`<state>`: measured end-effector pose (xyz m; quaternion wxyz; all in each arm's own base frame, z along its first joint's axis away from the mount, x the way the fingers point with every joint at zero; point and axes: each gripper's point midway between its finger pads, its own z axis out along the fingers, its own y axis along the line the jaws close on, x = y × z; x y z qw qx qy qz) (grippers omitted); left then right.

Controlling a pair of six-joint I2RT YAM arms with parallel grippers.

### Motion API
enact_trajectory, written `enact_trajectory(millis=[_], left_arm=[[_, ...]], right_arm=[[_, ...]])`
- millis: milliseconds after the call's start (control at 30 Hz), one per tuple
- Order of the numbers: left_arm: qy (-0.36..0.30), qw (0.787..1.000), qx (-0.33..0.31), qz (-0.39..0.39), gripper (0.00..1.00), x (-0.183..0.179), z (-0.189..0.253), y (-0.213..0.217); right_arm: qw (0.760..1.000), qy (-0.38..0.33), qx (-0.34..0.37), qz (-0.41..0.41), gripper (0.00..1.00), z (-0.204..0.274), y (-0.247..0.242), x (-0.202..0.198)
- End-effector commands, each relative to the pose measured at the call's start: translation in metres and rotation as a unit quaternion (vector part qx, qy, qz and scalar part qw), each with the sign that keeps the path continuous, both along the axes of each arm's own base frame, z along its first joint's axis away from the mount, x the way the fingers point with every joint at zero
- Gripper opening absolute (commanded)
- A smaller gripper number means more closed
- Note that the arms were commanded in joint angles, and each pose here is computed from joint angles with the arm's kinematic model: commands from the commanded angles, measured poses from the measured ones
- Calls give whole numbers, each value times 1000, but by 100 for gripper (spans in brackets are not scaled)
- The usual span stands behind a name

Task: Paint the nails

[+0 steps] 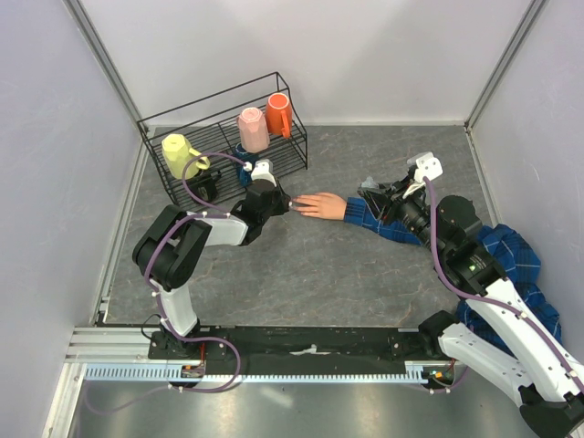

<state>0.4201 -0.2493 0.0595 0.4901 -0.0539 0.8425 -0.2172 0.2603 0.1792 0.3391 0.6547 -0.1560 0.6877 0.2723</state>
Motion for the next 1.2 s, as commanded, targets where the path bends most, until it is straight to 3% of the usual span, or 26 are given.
enact_trajectory(millis=[0, 1167], left_arm=[[-20, 1000, -1, 19, 2, 8, 15, 5], [-24, 999, 0, 22, 2, 8, 17, 10]], right_arm=[[1000, -18, 14, 8, 0, 11, 3, -2], [1000, -18, 15, 10, 0, 12, 3, -2]])
